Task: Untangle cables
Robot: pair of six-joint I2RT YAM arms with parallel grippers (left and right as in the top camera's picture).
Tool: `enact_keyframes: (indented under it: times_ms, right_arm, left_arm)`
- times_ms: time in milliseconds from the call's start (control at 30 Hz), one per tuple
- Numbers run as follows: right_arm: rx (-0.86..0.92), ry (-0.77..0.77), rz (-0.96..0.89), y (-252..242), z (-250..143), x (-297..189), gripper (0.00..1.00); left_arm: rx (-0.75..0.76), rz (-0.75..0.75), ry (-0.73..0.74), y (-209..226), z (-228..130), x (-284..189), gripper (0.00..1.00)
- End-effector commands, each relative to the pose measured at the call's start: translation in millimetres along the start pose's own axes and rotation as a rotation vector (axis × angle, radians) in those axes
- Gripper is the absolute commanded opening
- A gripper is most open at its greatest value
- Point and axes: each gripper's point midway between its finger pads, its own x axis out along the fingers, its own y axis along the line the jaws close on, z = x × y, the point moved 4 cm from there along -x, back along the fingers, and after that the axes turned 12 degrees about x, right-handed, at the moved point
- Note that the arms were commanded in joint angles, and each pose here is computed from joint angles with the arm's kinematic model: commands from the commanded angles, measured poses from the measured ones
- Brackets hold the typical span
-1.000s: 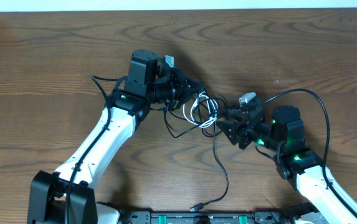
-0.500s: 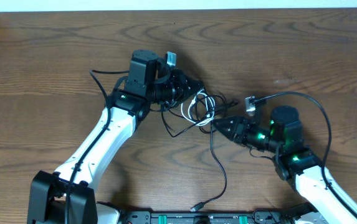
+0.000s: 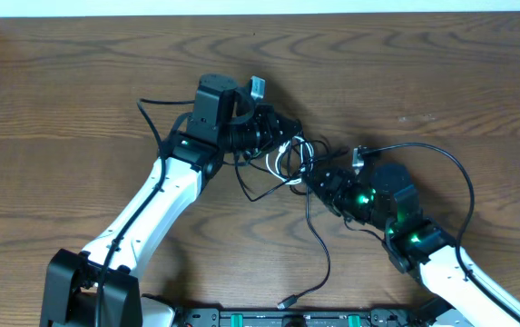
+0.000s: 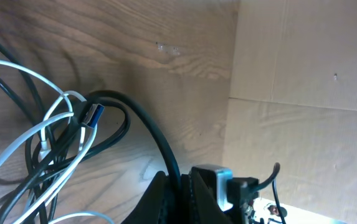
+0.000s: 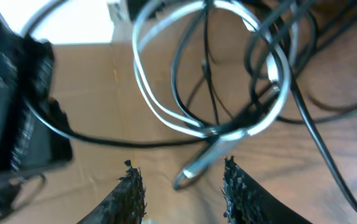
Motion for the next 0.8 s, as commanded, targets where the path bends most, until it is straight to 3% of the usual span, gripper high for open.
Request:
enact_keyframes:
  times_ms: [0,300,400,433,467,767]
  right_arm:
    - [0.052,-0.062,0.018,3,8,7,0.39]
    - [0.121,-0.009,-0.07,-23,1,29,0.32]
    - [0.1,-0.029,-0.038,-17,4,30,0.13]
    - [0.077,-0.03,-0.016,-12,5,30,0.03]
    - [0.045,-0.027,0.011,-7,4,30,0.01]
    - [-0.405,0.096,0.208,33,-19,19,0.01]
  left_arm:
    - [0.038,-0.009,-0.012,-7,1,-2,0.08]
    - [0.038,-0.009,-0.012,-7,1,-2,0.08]
    - [0.038,-0.009,-0.012,-7,1,-2,0.08]
    - [0.038,-0.009,-0.012,-7,1,-2,0.08]
    - [0.038,-0.009,-0.012,-7,1,-2,0.08]
    - [0.043,0.109,-0.117,9,15,-4,0.08]
